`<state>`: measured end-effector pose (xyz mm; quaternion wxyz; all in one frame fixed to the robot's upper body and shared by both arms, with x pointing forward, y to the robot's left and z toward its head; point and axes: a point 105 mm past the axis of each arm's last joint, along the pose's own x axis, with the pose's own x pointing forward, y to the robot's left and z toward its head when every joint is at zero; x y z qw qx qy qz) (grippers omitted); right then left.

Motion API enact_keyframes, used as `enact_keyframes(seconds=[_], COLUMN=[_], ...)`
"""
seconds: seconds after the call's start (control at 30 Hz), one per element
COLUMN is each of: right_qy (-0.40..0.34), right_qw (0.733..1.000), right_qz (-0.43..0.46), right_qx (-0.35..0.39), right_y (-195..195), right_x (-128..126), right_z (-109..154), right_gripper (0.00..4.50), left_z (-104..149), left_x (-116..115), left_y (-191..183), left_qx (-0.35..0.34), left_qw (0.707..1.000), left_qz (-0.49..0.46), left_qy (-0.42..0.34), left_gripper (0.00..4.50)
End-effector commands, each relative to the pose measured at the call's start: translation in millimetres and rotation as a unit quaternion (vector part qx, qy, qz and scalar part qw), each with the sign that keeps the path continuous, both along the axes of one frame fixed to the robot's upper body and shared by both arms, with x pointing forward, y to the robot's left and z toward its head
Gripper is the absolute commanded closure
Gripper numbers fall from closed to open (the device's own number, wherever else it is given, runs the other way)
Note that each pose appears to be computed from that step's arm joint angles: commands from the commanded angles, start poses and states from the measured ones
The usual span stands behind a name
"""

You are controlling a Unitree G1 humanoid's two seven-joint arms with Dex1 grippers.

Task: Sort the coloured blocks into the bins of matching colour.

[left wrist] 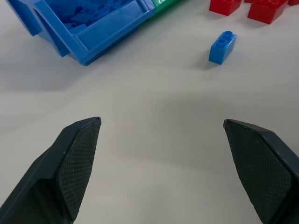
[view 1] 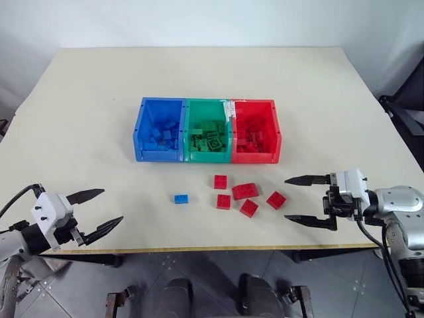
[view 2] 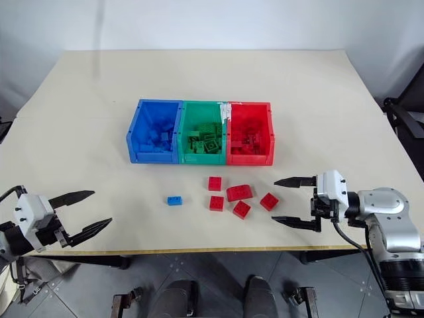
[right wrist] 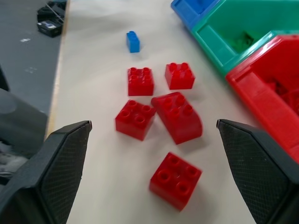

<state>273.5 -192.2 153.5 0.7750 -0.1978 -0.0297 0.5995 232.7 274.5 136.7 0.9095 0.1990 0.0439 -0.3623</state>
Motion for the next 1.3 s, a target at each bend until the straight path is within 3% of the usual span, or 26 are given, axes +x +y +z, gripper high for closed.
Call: enact_keyframes(seconds=[0.03, 0.13, 0.27, 0.4, 0.7, 0.9, 1.0, 1.2, 1.3], right_qy=[-0.032, -0.032, -0.014, 0.007, 0.032, 0.072, 0.077, 0.061, 0.054], right_qw=[0.999, 0.998, 0.993, 0.99, 0.985, 0.97, 0.967, 0.977, 0.985], right_qz=[-0.032, -0.05, -0.099, -0.076, 0.063, 0.114, 0.128, 0.13, 0.11], right_qx=[0.007, 0.0, -0.069, -0.118, -0.158, -0.203, -0.207, -0.16, -0.121], right_y=[-8.6, -18.6, -66.5, -76.7, -16.0, 2.5, 7.7, 15.7, 15.0], right_x=[5.6, 5.3, 4.1, 6.6, 30.4, 37.4, 39.1, 40.8, 44.9], right_z=[8.9, 5.5, 1.7, -2.0, -11.5, -36.9, -43.6, -32.9, -18.8], right_gripper=[0.0, 0.0, 0.0, 0.0, 0.0, 0.0, 0.6, 2.5, 2.51], left_z=[5.1, 8.5, 20.0, 22.2, 9.7, 9.6, 12.2, 9.6, 9.9], left_x=[-0.6, 0.0, 1.3, -1.9, -10.4, -17.2, -18.0, -22.6, -22.1], left_y=[-9.1, -24.2, -75.3, -102.1, -94.9, -94.0, -97.5, -101.0, -98.6], left_qx=[0.005, -0.006, -0.014, -0.01, 0.011, 0.003, -0.006, -0.019, -0.031], left_qw=[1.0, 0.999, 0.989, 0.981, 0.982, 0.985, 0.986, 0.988, 0.99], left_qz=[-0.024, -0.047, -0.143, -0.194, -0.19, -0.175, -0.166, -0.153, -0.136], left_qy=[-0.006, -0.008, -0.019, -0.018, 0.0, 0.003, -0.005, -0.003, -0.009], left_gripper=[0.04, 0.04, 0.04, 0.04, 0.04, 0.04, 0.0, 0.0, 0.0])
